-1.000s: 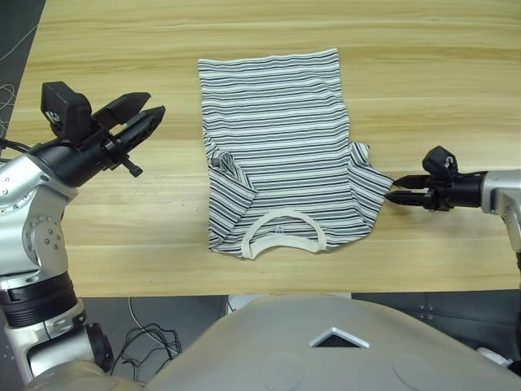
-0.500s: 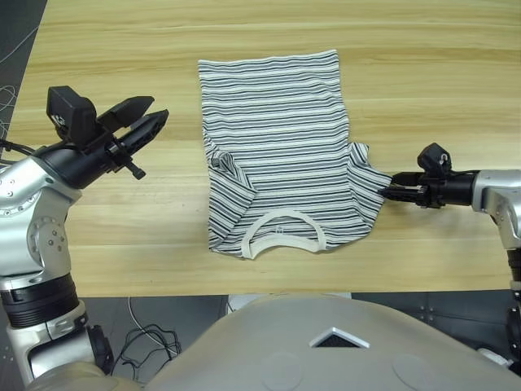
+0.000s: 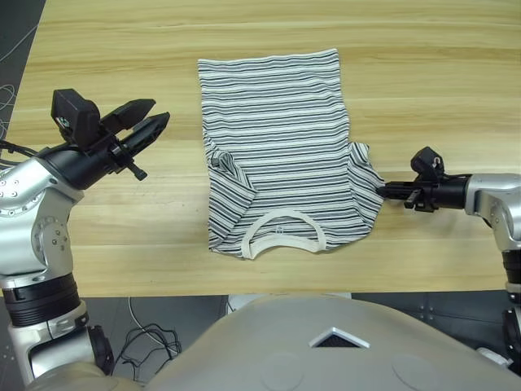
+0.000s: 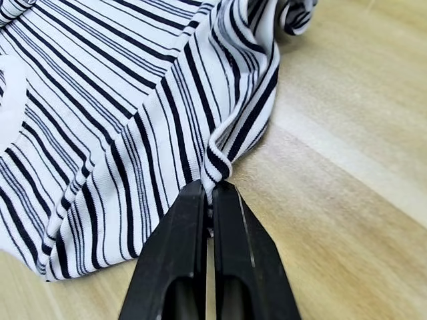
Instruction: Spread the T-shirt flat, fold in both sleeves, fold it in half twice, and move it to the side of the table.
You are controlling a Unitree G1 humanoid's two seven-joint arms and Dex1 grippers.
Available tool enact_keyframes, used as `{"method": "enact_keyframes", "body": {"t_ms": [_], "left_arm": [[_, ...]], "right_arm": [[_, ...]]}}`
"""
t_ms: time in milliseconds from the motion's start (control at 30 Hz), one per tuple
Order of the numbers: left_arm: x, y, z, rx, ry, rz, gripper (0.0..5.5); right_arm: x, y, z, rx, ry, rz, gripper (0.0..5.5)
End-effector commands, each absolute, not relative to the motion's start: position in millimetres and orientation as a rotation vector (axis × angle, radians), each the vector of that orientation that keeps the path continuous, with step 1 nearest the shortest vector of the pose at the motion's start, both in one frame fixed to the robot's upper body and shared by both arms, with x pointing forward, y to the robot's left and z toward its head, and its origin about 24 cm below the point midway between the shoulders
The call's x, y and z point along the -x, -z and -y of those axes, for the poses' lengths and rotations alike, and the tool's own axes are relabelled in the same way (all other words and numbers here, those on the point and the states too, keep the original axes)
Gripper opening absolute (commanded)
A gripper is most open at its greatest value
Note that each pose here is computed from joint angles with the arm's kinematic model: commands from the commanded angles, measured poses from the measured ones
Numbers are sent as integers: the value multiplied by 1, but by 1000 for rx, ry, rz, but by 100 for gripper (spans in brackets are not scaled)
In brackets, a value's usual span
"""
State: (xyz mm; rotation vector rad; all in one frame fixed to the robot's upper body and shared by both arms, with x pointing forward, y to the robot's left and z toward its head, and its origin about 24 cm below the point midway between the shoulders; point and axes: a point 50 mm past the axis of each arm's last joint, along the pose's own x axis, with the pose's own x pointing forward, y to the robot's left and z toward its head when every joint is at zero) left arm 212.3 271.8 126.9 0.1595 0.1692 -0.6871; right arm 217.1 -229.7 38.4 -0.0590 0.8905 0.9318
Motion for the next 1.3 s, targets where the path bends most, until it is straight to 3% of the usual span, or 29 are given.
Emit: {"method": "enact_keyframes", "body": {"t_ms": [33,267,567,867,1100,1233,1300], "left_arm": [[-210,-125,-270,-178,713,-185,146],[-208,-123,-270,-177,718,-189,146],[-207,-123,-270,-178,721,-191,146],[-206,-124,-271,-182,722,-189,146],[-204,-124,-271,-181,721,-192,146],[-204,-124,-271,-180,722,-193,146],[-205,-123,-271,-178,724,-194,146]], "right_arm": [[-219,-51,221,137,-987,-825,12],[-230,-77,201,242,-1038,-683,12],[-228,-82,175,270,-1122,-636,12],[-216,-64,143,284,-1240,-656,12],[-220,-49,134,301,-1223,-666,12],[-226,-48,131,287,-1204,-648,84],[-227,-51,131,282,-1206,-633,84]]}}
